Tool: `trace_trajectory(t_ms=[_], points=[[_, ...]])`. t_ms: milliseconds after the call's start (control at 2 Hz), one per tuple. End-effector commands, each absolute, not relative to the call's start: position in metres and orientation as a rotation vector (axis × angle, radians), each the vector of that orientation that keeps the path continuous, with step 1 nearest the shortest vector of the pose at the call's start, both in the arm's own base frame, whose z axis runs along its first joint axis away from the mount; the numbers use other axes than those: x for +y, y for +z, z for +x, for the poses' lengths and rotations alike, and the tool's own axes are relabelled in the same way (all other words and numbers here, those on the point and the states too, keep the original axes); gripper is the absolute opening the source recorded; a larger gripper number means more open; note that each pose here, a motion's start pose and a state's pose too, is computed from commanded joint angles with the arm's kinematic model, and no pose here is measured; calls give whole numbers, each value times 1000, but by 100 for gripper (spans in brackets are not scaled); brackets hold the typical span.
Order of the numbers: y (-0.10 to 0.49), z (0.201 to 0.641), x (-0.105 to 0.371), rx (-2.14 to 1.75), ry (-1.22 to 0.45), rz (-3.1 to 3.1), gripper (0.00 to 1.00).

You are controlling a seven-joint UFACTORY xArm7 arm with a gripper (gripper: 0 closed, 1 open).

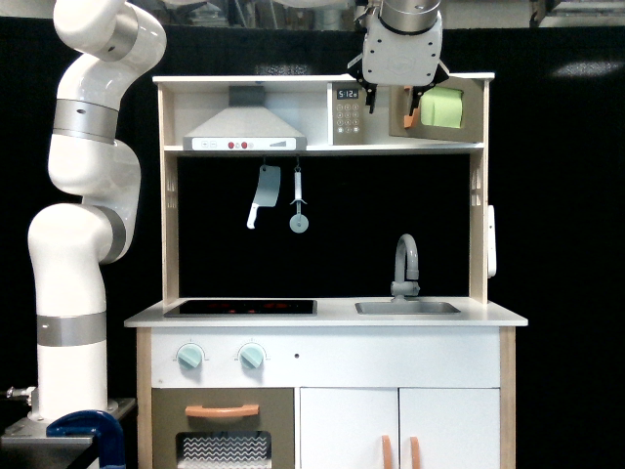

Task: Open the oven door

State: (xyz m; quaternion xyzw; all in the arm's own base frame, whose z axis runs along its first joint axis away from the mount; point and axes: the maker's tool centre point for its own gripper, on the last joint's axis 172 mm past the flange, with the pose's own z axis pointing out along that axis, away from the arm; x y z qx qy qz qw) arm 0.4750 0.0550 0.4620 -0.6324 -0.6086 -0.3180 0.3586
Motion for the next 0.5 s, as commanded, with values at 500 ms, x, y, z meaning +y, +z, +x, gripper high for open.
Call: trace_trajectory(t_ms=[500], points=[[456, 466, 40, -1570, -820, -1631, 100]])
